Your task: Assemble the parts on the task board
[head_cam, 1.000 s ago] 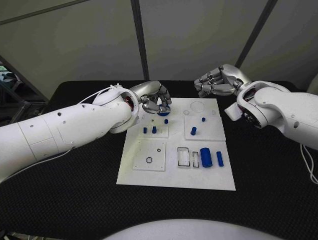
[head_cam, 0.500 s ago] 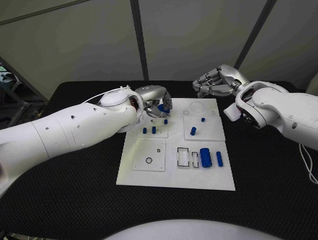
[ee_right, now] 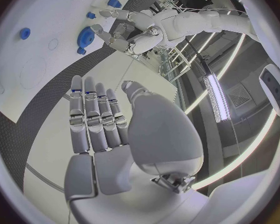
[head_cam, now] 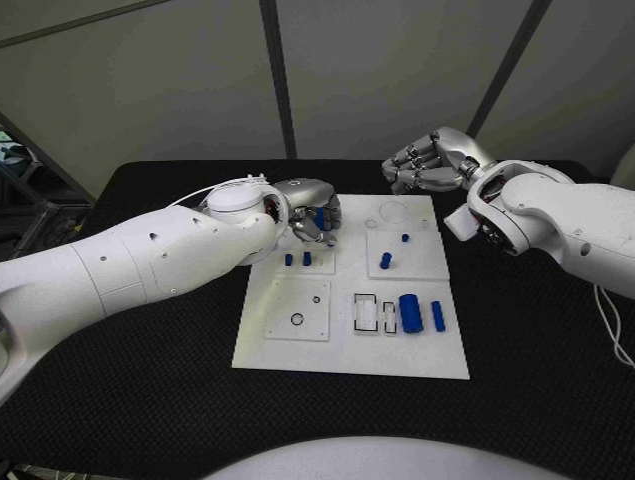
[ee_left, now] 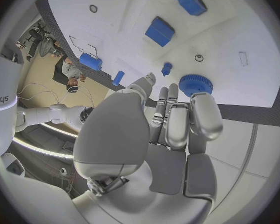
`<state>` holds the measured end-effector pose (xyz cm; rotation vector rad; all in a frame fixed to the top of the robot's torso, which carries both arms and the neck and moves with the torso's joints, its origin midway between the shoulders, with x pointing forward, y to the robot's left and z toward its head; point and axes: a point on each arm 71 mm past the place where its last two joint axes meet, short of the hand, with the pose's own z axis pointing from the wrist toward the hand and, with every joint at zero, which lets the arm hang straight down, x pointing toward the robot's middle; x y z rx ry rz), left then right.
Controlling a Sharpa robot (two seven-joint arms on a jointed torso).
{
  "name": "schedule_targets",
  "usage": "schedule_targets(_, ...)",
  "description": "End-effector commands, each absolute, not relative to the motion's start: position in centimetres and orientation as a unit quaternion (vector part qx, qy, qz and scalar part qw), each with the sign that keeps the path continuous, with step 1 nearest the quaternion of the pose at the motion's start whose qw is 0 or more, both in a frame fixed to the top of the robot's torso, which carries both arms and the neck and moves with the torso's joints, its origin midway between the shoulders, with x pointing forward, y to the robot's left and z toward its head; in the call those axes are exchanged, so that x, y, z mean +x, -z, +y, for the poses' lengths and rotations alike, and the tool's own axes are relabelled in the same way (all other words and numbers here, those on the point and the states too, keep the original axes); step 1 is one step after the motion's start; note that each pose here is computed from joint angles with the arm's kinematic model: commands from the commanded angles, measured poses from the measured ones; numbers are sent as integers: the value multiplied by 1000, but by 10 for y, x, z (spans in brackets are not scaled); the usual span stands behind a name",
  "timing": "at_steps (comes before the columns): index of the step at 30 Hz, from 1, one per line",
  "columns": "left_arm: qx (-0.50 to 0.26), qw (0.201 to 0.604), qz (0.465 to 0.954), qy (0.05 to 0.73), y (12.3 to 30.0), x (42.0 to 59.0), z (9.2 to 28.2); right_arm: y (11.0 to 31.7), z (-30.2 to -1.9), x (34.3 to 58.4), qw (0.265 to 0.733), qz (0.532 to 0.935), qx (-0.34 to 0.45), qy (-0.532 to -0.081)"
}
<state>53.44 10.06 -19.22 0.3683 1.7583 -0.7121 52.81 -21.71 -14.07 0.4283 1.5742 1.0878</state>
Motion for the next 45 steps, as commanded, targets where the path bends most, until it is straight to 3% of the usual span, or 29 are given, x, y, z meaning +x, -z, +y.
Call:
schedule_targets(1,164,561,756,294,195,534,100,139,-215,528,560,664,179,-462)
schedule_targets(45,150,548,769,292,214,538,102,139,-210,528,557,664,176,-466)
